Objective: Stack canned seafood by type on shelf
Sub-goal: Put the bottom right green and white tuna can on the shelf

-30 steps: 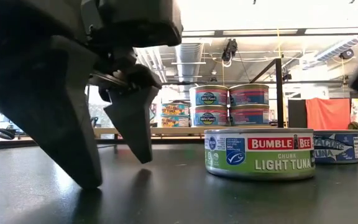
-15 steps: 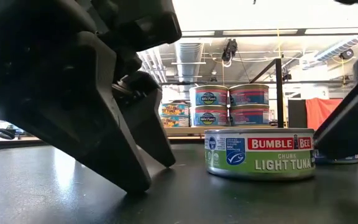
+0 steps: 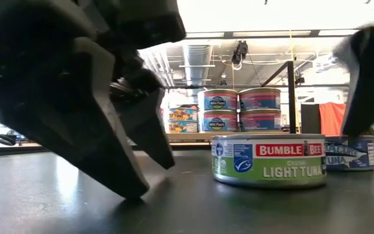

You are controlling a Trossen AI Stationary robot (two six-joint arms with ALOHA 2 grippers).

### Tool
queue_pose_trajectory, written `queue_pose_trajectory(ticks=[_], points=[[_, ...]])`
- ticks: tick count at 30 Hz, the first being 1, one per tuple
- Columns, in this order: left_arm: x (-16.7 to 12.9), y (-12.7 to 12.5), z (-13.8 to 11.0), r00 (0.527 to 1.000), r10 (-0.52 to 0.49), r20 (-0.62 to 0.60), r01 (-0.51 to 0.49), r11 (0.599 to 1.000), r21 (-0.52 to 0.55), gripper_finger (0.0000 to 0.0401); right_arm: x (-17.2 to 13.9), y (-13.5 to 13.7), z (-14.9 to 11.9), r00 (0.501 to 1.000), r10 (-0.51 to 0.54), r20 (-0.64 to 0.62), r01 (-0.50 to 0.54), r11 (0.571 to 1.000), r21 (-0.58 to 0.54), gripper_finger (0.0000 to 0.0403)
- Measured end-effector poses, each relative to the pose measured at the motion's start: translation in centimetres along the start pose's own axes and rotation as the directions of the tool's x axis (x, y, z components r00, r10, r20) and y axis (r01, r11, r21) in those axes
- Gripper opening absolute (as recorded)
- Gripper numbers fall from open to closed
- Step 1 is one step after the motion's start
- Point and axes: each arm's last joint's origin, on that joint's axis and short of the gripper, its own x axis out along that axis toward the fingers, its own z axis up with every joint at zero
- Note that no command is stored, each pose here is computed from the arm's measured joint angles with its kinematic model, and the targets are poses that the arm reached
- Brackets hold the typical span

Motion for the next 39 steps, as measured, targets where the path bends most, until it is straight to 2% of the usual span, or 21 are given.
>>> queue_pose_trajectory(ticks=[3,6,9,13,16,19,22,26,30,36,39], points=[[-0.1,-0.6,-0.8,0.999,0.031,0.018,-0.030,0.999,-0.041,0.0389,-2.3,-1.7,0.9,0.999,-0.011,-0.047,0.004,0.988,-0.152,0.0364],[-0.4,-1.1,-1.2,0.996,0.078,0.045,-0.075,0.996,-0.058,0.0389,-3.3,-3.8,1.9,0.994,-0.063,-0.085,0.035,0.953,-0.301,0.0364],[-0.5,-1.5,-1.5,0.994,0.095,0.051,-0.091,0.992,-0.083,0.0389,-4.2,-6.1,3.9,0.994,-0.039,-0.097,-0.002,0.922,-0.388,0.0364],[-0.5,-1.7,-1.9,0.994,0.102,0.047,-0.095,0.986,-0.136,0.0389,-3.6,-8.5,6.1,0.990,-0.015,-0.140,-0.056,0.869,-0.491,0.0364],[-0.5,-1.8,-2.2,0.994,0.105,0.043,-0.096,0.979,-0.181,0.0389,-3.0,-9.6,6.9,0.989,-0.026,-0.143,-0.060,0.827,-0.560,0.0364],[-0.4,-2.0,-2.8,0.993,0.108,0.038,-0.094,0.959,-0.268,0.0389,-2.2,-10.2,7.4,0.988,-0.033,-0.152,-0.064,0.806,-0.589,0.0364],[-0.2,-2.1,-3.7,0.991,0.122,0.055,-0.098,0.940,-0.327,0.0389,-1.6,-10.4,7.5,0.976,0.005,-0.217,-0.134,0.800,-0.584,0.0364],[-0.2,-2.1,-4.3,0.988,0.140,0.070,-0.108,0.931,-0.348,0.0389,-0.5,-10.3,7.1,0.958,-0.008,-0.287,-0.170,0.789,-0.591,0.0364],[-0.1,-2.1,-4.4,0.987,0.141,0.073,-0.109,0.937,-0.333,0.0389,0.2,-9.7,7.1,0.952,0.042,-0.302,-0.240,0.713,-0.659,0.0364],[-0.3,-1.6,-4.7,0.986,0.143,0.085,-0.107,0.936,-0.336,0.0389,1.6,-9.5,7.1,0.939,0.119,-0.321,-0.317,0.660,-0.681,0.0364],[-0.3,-1.8,-4.8,0.986,0.143,0.086,-0.105,0.932,-0.347,0.0389,1.9,-9.4,7.3,0.947,0.144,-0.286,-0.313,0.606,-0.732,0.0364]])
